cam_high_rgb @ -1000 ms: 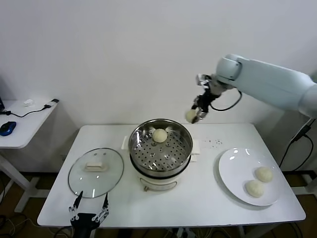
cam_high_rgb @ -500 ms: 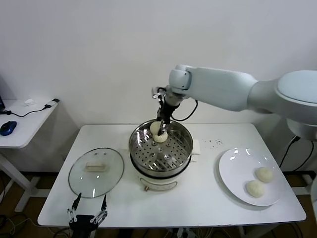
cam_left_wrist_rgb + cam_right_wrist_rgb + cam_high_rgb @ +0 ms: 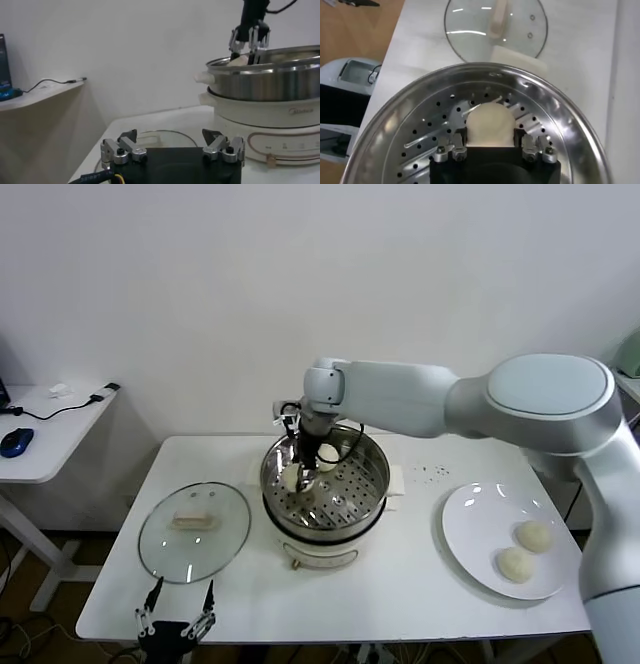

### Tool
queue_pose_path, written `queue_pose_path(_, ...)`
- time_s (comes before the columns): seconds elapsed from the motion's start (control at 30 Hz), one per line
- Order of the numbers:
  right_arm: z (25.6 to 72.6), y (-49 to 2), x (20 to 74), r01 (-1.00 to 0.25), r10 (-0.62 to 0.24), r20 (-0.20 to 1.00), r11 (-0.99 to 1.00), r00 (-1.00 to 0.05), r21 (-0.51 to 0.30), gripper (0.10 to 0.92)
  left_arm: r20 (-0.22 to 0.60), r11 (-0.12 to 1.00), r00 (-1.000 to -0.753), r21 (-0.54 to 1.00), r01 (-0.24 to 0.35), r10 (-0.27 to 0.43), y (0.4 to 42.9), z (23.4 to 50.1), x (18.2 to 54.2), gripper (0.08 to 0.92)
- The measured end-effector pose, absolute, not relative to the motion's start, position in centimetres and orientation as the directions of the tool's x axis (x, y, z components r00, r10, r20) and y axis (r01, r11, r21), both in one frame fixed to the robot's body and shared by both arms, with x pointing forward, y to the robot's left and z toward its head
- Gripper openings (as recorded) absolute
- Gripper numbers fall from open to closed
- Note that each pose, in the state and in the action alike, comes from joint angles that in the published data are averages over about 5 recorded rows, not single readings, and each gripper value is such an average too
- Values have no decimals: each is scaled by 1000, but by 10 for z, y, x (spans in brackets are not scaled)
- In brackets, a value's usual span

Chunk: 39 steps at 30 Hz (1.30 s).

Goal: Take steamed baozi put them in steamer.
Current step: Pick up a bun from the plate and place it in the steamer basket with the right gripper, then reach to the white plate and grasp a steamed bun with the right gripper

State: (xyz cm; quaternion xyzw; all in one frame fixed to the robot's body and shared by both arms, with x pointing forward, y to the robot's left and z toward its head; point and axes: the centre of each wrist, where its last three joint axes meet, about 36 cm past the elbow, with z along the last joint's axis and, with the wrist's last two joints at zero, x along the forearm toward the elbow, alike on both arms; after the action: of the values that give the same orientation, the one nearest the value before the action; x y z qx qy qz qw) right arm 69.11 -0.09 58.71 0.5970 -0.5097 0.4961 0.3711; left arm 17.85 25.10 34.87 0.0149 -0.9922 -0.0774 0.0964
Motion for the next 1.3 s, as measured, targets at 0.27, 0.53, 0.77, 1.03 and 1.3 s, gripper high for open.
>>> queue_pose_path(0.27,578,0,690,-979,-231,973,-197,-9,-55,804,192,988,-980,155,-16,-46,251,347,178,823)
queue_pose_path(0.53,590,-7,691,-978,-238,971,-200,-17,-66,823,194,988,-980,155,-17,-47,250,345,178,823)
queue_pose_path(0.77,628,-37,695,-969,-236,971,-230,-35,-91,823,195,987,-980,160,-20,-52,252,345,176,823)
queue_pose_path(1.03,677,-122,695,-963,-217,973,-235,-77,-129,823,173,987,-983,161,-28,-56,251,350,179,823)
queue_pose_path(1.3,683,-237,674,-975,-210,972,-168,-107,-144,823,166,985,-984,170,-32,-61,251,354,183,823)
